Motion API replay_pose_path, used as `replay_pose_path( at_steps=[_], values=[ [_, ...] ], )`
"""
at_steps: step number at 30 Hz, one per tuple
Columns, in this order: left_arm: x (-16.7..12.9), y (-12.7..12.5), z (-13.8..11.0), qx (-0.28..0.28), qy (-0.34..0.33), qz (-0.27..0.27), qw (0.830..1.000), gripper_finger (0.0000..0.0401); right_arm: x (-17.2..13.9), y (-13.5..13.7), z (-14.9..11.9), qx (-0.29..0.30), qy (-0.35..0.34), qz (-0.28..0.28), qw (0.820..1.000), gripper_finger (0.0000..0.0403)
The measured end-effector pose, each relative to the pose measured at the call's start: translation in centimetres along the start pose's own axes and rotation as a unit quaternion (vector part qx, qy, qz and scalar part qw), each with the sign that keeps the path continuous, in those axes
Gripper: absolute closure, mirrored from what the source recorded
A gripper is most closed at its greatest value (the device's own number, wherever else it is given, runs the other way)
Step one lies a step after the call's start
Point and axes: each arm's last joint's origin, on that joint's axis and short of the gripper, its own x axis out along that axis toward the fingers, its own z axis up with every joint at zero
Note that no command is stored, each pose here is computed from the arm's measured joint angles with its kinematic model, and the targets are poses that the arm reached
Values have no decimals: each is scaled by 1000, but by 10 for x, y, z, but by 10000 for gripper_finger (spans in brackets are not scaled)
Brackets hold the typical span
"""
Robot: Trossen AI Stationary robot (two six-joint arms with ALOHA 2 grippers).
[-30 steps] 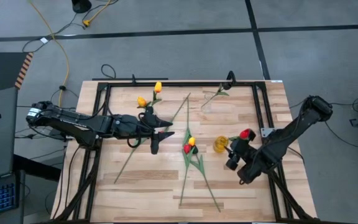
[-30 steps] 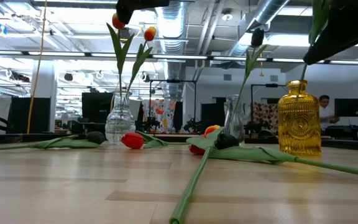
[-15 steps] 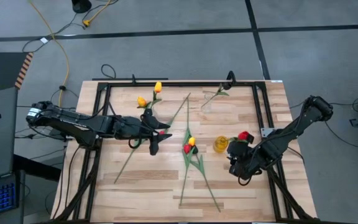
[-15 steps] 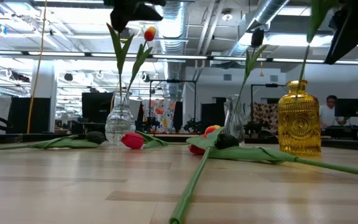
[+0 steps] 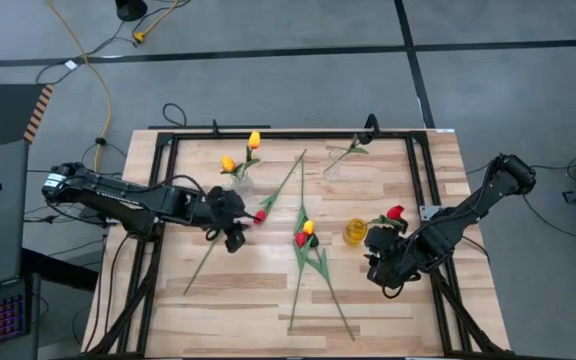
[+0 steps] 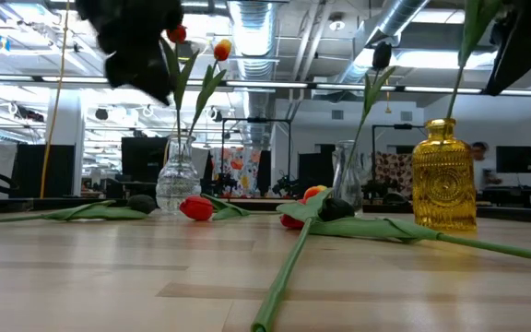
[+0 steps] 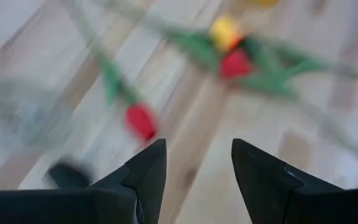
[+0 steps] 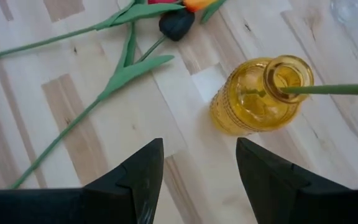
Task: Sort flowers into vase by color
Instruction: Put the left black tulip into the right transparent vase
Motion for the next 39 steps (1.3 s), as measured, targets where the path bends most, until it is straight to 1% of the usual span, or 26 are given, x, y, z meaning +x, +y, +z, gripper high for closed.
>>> replay_pose_path(
  at_steps=[6, 12, 16, 20, 25, 27, 31, 35, 39],
  values=[
    [9, 16, -25, -44, 64, 82, 994, 232, -3, 0, 0, 2, 6, 11, 1000, 173],
    [22, 26, -47, -75, 91, 112, 987, 232, -31, -8, 10, 9, -12, 40, 999, 178],
    [30, 34, -61, -93, 110, 130, 981, 232, -51, -18, 16, -4, -36, 68, 997, 180],
    [37, 38, -74, -116, 132, 125, 977, 232, -67, -30, 20, -16, -83, 76, 994, 181],
    [47, 40, -85, -144, 148, 88, 975, 232, -81, -45, 22, -18, -142, 70, 987, 181],
    [51, 41, -90, -154, 156, 77, 973, 232, -85, -49, 23, -19, -156, 71, 985, 181],
    [53, 44, -96, -164, 170, 78, 969, 232, -92, -54, 24, -19, -174, 89, 981, 181],
    [55, 46, -100, -175, 170, 79, 967, 232, -97, -56, 26, -22, -190, 103, 976, 181],
    [59, 48, -106, -184, 169, 69, 966, 232, -101, -58, 27, -23, -207, 117, 971, 181]
  ],
)
